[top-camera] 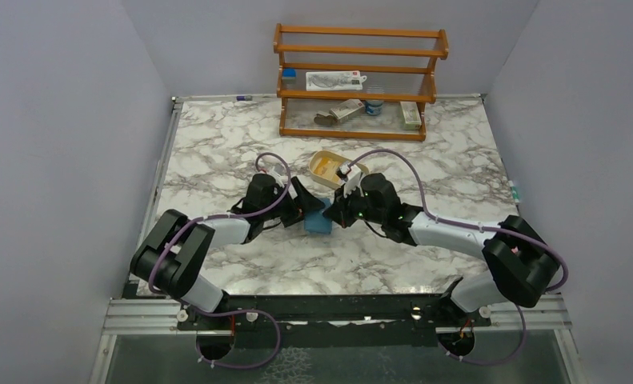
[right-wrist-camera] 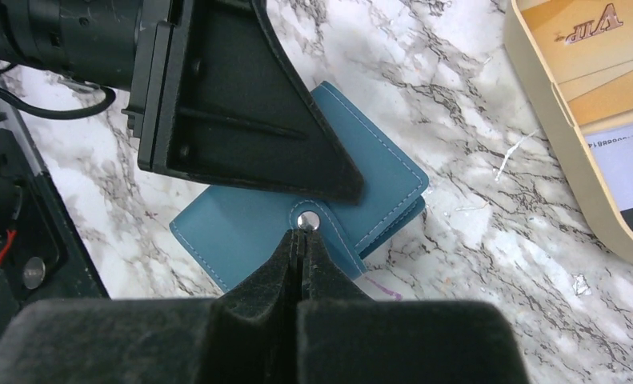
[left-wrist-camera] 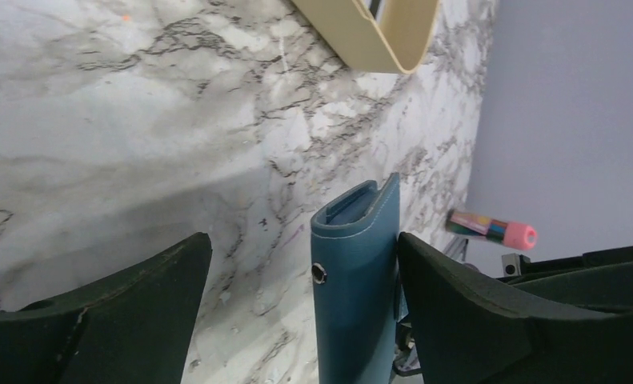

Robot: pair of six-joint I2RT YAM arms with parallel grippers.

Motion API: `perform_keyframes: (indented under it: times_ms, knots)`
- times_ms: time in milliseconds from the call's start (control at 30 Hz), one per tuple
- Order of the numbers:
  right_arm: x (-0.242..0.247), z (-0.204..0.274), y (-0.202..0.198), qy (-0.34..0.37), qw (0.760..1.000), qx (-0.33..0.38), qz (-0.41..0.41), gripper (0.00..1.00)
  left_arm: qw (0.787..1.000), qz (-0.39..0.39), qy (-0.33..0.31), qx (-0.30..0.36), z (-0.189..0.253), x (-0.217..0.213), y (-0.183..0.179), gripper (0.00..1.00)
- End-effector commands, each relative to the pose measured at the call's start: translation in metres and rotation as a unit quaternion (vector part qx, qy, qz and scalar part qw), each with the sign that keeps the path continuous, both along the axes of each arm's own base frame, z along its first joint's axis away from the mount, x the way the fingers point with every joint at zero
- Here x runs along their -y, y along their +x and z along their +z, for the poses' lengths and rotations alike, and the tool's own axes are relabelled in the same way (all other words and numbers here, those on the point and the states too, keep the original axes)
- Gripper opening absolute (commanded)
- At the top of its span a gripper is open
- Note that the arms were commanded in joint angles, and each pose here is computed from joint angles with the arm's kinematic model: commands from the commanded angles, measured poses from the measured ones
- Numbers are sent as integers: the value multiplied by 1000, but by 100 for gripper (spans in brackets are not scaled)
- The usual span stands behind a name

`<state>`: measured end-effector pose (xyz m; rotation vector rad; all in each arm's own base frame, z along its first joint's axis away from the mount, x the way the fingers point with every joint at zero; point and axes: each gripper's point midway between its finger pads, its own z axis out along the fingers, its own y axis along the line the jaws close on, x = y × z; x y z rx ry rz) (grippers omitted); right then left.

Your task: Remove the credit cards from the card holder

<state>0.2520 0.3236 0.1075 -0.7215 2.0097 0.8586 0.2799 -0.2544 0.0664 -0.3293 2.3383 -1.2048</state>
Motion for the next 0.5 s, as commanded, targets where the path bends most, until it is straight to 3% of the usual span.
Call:
perform_keyframes:
  times_ms: [0,67,133,200,467]
  knots:
    - [-7,26,-1,48,999,15,12,1,996,-21,-89,18,33,20,-1,75]
    - [-7,28,-3,52,998,16,14,1,994,-26,-104,26,42,23,-1,52]
    - [-7,29,-4,54,998,17,15,1,993,-27,-113,26,48,25,-1,21]
    - [-5,29,-6,53,998,17,16,1,992,-25,-118,22,50,24,-2,0]
    - [12,44,-7,78,996,30,-12,1,993,-10,-118,29,53,17,-7,0]
